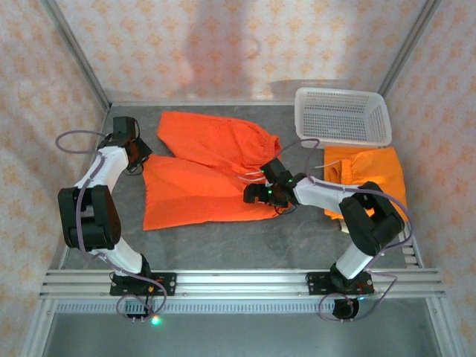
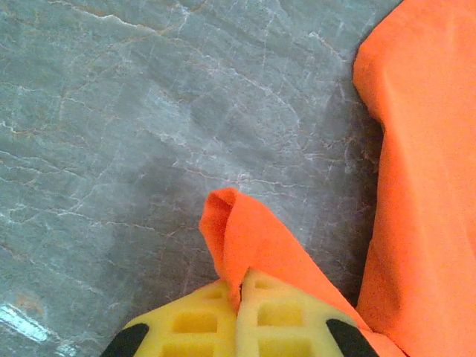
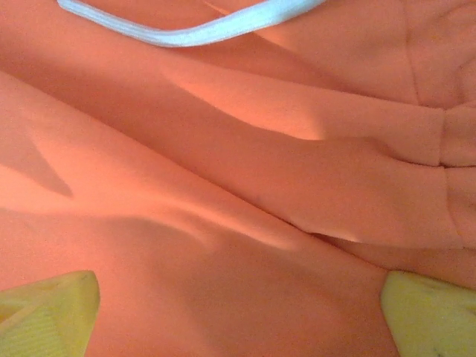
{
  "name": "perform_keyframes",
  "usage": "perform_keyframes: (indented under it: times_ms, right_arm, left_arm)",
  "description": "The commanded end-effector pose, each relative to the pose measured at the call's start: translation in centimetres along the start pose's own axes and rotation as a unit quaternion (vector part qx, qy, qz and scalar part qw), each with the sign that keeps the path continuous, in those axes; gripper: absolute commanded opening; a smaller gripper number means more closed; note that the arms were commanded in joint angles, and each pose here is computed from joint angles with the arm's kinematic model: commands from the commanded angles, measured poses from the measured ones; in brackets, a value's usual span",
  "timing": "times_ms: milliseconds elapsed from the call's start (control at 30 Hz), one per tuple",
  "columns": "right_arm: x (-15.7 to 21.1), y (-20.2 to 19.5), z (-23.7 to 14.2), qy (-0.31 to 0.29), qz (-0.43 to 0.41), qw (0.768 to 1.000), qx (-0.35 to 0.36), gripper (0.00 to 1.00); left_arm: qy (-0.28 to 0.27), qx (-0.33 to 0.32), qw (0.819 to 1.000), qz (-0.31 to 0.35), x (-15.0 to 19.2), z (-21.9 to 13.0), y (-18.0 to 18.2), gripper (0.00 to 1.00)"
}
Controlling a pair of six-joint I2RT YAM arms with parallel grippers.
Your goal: Fold and stack the shorts
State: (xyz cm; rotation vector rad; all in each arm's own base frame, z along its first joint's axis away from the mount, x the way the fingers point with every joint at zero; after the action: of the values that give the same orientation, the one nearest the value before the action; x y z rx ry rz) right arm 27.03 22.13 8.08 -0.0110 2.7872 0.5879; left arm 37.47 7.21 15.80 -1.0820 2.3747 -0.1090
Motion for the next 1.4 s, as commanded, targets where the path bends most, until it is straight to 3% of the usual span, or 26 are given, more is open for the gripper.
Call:
perform_keyframes:
  times_ms: [0,100,200,300,533,667,833,1033,1367]
  right_arm:
    - [2.3,-2.2,0.9,0.041,0.026,0.998,0.039,0.97]
    - [1.9,-1.4,0.3,0.036,0.027,0.999,0.018,0.97]
    - [1.0,0.2,-1.1,0.022,0.025,0.999,-0.018,0.98]
    - [-0.3,2.0,-3.5,-0.01,0.021,0.998,-0.056,0.99]
    - [-5.5,5.9,-8.7,-0.096,-0.009,0.992,-0.077,0.99]
    - [-8.9,6.9,-8.5,-0.106,-0.017,0.993,-0.053,0.99]
    - [-13.0,7.6,-5.4,-0.09,0.001,0.994,-0.054,0.99]
    - [-17.2,7.8,-0.5,-0.06,0.018,0.997,-0.054,0.99]
    - [-22.7,1.7,5.9,-0.036,0.085,0.995,0.028,0.99]
  left_arm:
    - [0.001,0.0,1.0,-0.001,-0.9,0.1,-0.1,0.16]
    - [-0.006,0.037,0.999,0.002,-1.1,-0.7,-0.8,0.37]
    - [-0.035,0.079,0.996,-0.002,-1.1,-3.3,-1.2,0.85]
    - [-0.05,0.109,0.993,-0.009,0.1,-6.0,-0.7,1.0]
    - [-0.002,0.159,0.987,-0.019,6.5,-7.7,0.8,1.0]
    - [0.034,0.177,0.984,-0.014,11.3,-6.9,1.3,1.0]
    - [0.066,0.164,0.984,-0.024,15.3,-5.1,3.7,1.0]
    - [0.087,0.128,0.988,-0.02,17.6,-3.0,5.9,1.0]
    - [0.106,0.076,0.991,-0.01,19.2,-0.8,7.9,1.0]
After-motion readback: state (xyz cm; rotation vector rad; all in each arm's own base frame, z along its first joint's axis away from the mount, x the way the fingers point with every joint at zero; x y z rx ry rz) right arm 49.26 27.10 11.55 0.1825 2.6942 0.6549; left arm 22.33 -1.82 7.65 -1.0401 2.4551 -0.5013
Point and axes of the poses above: each hand's point on the last joint's axis, 136 mm out from that joint toward the fingers, its own z axis out along the fingers, its own y axis along the line the jaws close on, x = y × z, the point moved 5 cm from there along -z, back along the fingers
